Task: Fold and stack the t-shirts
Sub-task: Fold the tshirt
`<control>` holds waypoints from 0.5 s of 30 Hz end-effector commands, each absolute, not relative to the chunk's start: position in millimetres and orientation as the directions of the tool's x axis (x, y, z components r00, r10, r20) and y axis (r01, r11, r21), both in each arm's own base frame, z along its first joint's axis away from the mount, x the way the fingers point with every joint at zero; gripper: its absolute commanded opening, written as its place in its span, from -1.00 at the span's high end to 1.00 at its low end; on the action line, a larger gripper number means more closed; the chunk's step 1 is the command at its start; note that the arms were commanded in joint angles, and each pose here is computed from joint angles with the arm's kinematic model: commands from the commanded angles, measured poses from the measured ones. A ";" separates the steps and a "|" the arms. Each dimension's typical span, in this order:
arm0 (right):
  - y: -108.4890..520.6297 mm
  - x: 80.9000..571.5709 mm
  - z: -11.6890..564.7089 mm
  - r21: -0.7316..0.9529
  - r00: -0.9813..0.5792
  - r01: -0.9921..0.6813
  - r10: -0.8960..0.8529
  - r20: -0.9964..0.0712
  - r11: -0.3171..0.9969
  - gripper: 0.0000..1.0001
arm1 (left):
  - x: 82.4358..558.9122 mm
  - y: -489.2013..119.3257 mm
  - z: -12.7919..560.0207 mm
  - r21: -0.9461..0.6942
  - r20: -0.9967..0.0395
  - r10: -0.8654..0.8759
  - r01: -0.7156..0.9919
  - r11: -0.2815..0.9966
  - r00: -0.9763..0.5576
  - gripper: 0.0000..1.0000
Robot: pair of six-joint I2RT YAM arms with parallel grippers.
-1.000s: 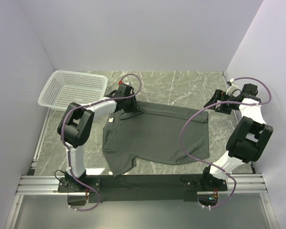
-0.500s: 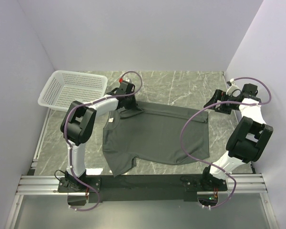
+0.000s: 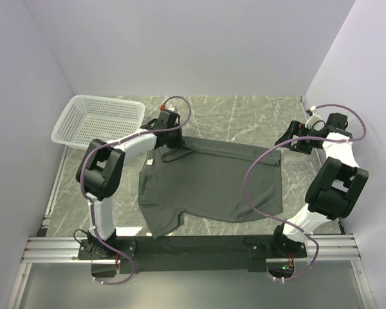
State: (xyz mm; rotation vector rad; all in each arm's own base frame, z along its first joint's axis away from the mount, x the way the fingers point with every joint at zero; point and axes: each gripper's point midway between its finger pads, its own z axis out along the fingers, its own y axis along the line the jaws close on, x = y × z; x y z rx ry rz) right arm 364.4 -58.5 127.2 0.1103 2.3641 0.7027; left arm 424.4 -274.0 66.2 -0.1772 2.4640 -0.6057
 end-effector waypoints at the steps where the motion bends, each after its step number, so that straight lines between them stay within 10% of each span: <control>1: -58.9 366.2 144.6 0.487 -0.740 -0.144 0.234 -0.631 0.861 -0.97 | 414.4 -281.4 119.3 -0.542 -0.545 -0.269 0.089 0.835 -0.794 0.99; 15: -58.9 365.3 144.9 0.488 -0.740 -0.144 0.233 -0.631 0.861 -0.98 | 365.0 -276.6 90.2 -0.553 -0.431 -0.182 0.099 0.827 -0.884 0.83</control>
